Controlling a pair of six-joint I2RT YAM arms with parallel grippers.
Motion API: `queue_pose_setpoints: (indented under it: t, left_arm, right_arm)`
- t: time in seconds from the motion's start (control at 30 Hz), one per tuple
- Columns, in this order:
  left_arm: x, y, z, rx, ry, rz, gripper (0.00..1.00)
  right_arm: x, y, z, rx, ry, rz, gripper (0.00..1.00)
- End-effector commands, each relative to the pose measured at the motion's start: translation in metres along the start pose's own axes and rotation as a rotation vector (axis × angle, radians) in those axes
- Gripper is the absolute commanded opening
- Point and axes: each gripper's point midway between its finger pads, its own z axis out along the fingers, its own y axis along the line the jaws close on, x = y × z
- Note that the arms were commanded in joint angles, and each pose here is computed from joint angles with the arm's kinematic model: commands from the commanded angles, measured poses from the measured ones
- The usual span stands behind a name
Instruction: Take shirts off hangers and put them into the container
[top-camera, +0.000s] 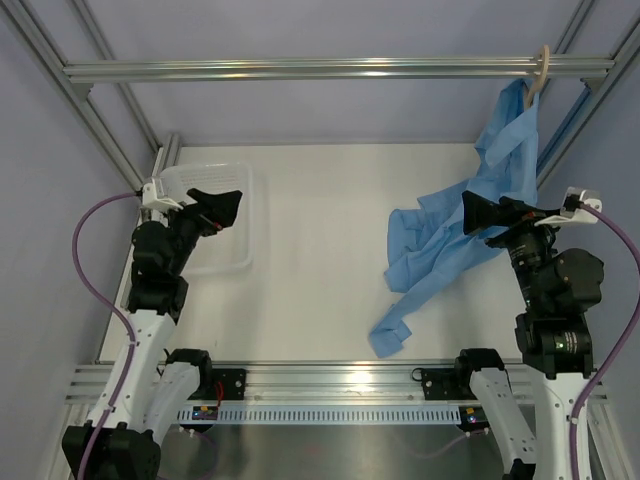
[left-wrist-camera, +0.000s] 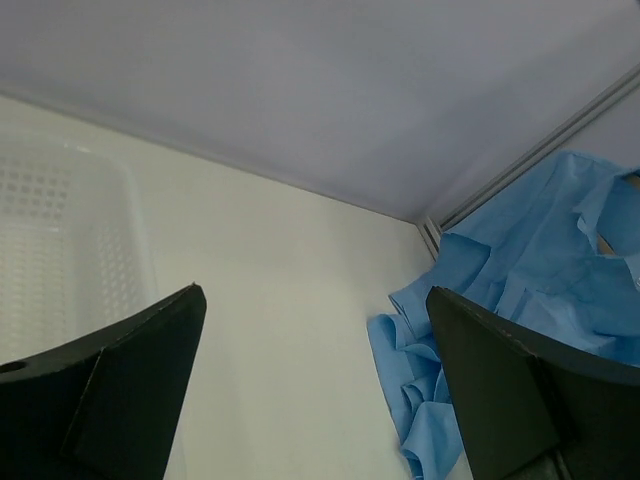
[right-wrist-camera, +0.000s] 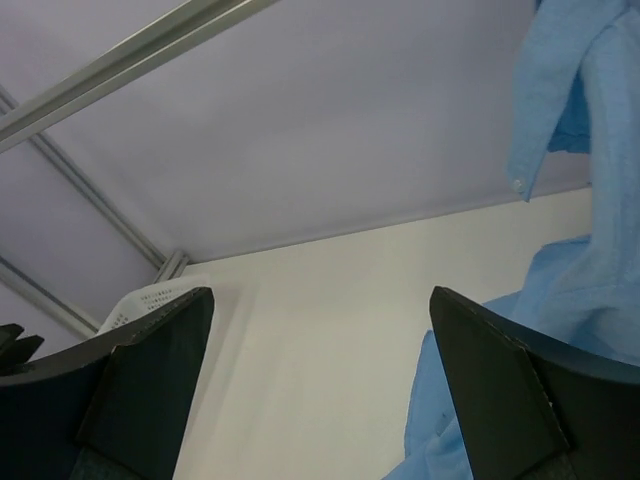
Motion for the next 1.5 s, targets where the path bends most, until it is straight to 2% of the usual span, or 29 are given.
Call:
queue_pose_setpoints:
  t: [0.0, 0.03, 0.07, 0.13, 0.17, 0.2, 0.23, 0.27, 0.3, 0.33, 0.37, 0.4, 0.47, 0.63, 0.73, 0.77, 0.9, 1.03, 1.27, 1.47]
  left_arm:
    - [-0.013, -0.016, 0.006, 0.029, -0.005, -0.106, 0.99]
    - [-0.014, -0.015, 0.006, 0.023, -0.010, -0.108, 0.99]
    - [-0.013, -0.012, 0.006, 0.007, -0.007, -0.108, 0.99]
    - [-0.017, -0.012, 0.006, -0.008, -0.009, -0.083, 0.99]
    - [-0.013, -0.006, 0.005, -0.043, 0.012, -0.078, 0.99]
    - [-0.013, -0.004, 0.007, -0.052, 0.024, -0.059, 0.99]
    - [-0.021, -0.009, 0.007, -0.048, 0.020, -0.019, 0.99]
    - [-0.019, -0.007, 0.007, -0.060, 0.039, -0.006, 0.99]
    - [-0.017, -0.003, 0.007, -0.086, 0.056, 0.000, 0.99]
    - [-0.019, -0.001, 0.006, -0.098, 0.059, 0.020, 0.99]
    - [-0.021, 0.001, 0.004, -0.124, 0.059, 0.029, 0.99]
    - [-0.025, 0.001, 0.002, -0.131, 0.052, 0.045, 0.99]
    - [-0.029, 0.003, -0.001, -0.149, 0.042, 0.088, 0.99]
    - [-0.037, 0.009, -0.009, -0.240, 0.042, 0.165, 0.99]
    - [-0.042, 0.004, -0.011, -0.289, 0.043, 0.255, 0.99]
    - [-0.046, 0.007, -0.011, -0.326, 0.026, 0.275, 0.99]
    - [-0.043, -0.002, -0.008, -0.299, 0.030, 0.289, 0.99]
    - [-0.042, -0.015, -0.003, -0.250, 0.049, 0.286, 0.99]
    - [-0.038, -0.037, 0.002, -0.137, 0.077, 0.291, 0.99]
    - [-0.042, -0.039, 0.000, -0.137, 0.074, 0.301, 0.99]
  right_arm:
    - [-0.026, -0.014, 0.002, 0.118, -0.041, -0.044, 0.99]
    - [-0.029, -0.015, 0.005, 0.134, -0.024, -0.053, 1.00]
    - [-0.057, -0.003, 0.002, 0.124, -0.069, -0.066, 1.00]
    - [-0.061, -0.025, 0.020, 0.263, 0.003, -0.093, 0.99]
    - [-0.103, -0.011, 0.015, 0.270, -0.066, -0.114, 0.99]
    - [-0.102, -0.027, 0.038, 0.343, -0.009, -0.155, 0.99]
    - [-0.098, -0.034, 0.041, 0.389, 0.056, -0.179, 0.99]
    - [-0.133, -0.020, 0.037, 0.384, -0.005, -0.195, 1.00]
    - [-0.125, -0.033, 0.061, 0.428, 0.066, -0.228, 1.00]
    - [-0.117, -0.039, 0.060, 0.458, 0.138, -0.239, 1.00]
    - [-0.141, -0.029, 0.058, 0.454, 0.090, -0.243, 0.99]
    - [-0.132, -0.038, 0.072, 0.477, 0.139, -0.256, 0.99]
    - [-0.135, -0.040, 0.071, 0.503, 0.164, -0.272, 0.99]
    - [-0.116, -0.067, 0.079, 0.612, 0.237, -0.289, 0.89]
    - [-0.090, -0.083, 0.083, 0.662, 0.301, -0.274, 0.87]
    - [-0.091, -0.079, 0.078, 0.645, 0.281, -0.263, 0.87]
    - [-0.084, -0.081, 0.079, 0.629, 0.262, -0.251, 0.86]
    - [-0.068, -0.096, 0.080, 0.679, 0.312, -0.281, 0.86]
    - [-0.063, -0.112, 0.077, 0.738, 0.301, -0.327, 0.87]
    - [-0.055, -0.126, 0.084, 0.787, 0.308, -0.351, 0.83]
